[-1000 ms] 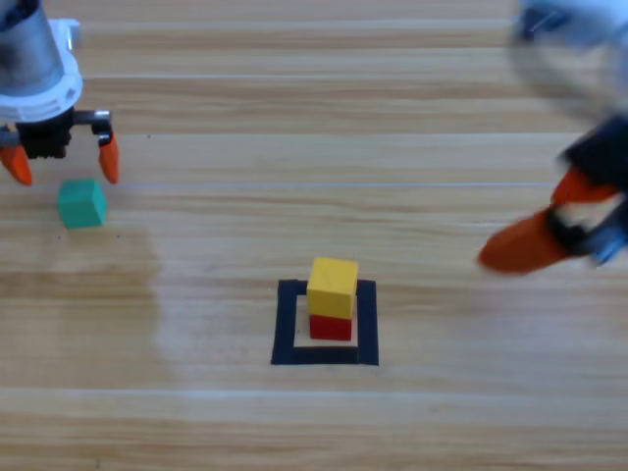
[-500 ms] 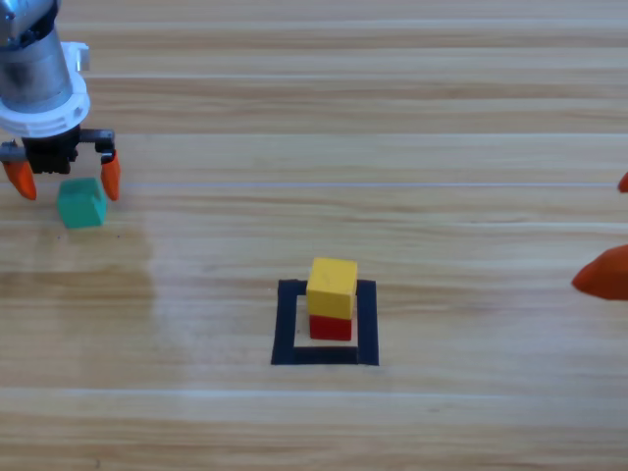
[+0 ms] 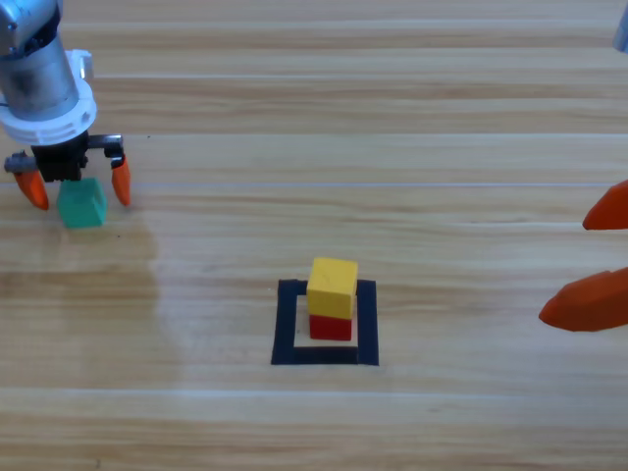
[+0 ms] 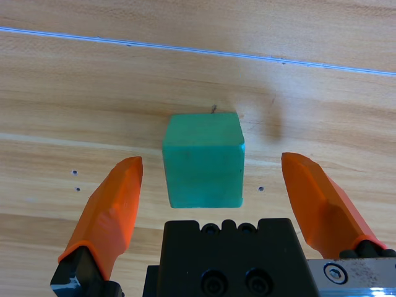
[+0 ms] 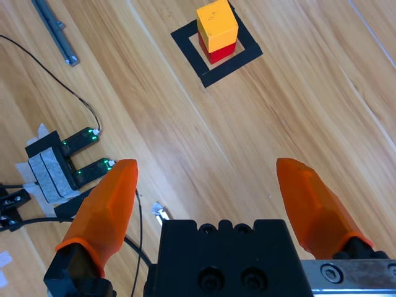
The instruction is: Stack the blocks in the rectangular block: red at the bottom, yellow in the middle, green on top
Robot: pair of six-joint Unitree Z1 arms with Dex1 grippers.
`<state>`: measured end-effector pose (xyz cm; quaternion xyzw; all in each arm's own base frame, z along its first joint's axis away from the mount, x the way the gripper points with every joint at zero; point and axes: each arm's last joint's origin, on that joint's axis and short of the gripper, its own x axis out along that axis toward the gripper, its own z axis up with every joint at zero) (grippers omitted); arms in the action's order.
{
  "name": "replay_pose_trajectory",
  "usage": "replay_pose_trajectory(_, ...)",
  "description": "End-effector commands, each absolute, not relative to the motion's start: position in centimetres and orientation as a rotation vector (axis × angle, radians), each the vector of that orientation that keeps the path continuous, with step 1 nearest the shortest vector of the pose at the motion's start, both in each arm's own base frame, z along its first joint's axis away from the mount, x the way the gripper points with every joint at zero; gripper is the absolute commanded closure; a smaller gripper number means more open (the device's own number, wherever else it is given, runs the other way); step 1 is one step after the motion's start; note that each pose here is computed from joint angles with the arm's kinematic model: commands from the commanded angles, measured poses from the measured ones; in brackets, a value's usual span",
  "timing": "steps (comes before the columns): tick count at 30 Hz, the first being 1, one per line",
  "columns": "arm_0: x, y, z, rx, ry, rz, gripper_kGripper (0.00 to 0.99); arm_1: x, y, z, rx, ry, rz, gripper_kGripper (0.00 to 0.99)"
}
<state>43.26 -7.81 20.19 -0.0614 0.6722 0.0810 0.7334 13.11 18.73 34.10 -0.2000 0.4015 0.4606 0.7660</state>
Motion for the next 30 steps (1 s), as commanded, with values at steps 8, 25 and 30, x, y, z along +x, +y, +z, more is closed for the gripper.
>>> replay_pose_trajectory(8,43.4,-5.4,17.0,-0.177,1.526,0.205,0.172,14.3,19.3,32.6,-0.441,0.934,0.977,0.000)
replay_pose_trajectory(25,43.0,-6.3,16.6,-0.155,1.528,0.188,0.969,14.4,19.4,32.5,-0.440,0.938,0.975,0.000)
replay_pose_trajectory(30,42.0,-9.8,20.4,-0.126,1.497,0.136,0.990,14.4,19.4,32.6,-0.440,0.938,0.975,0.000)
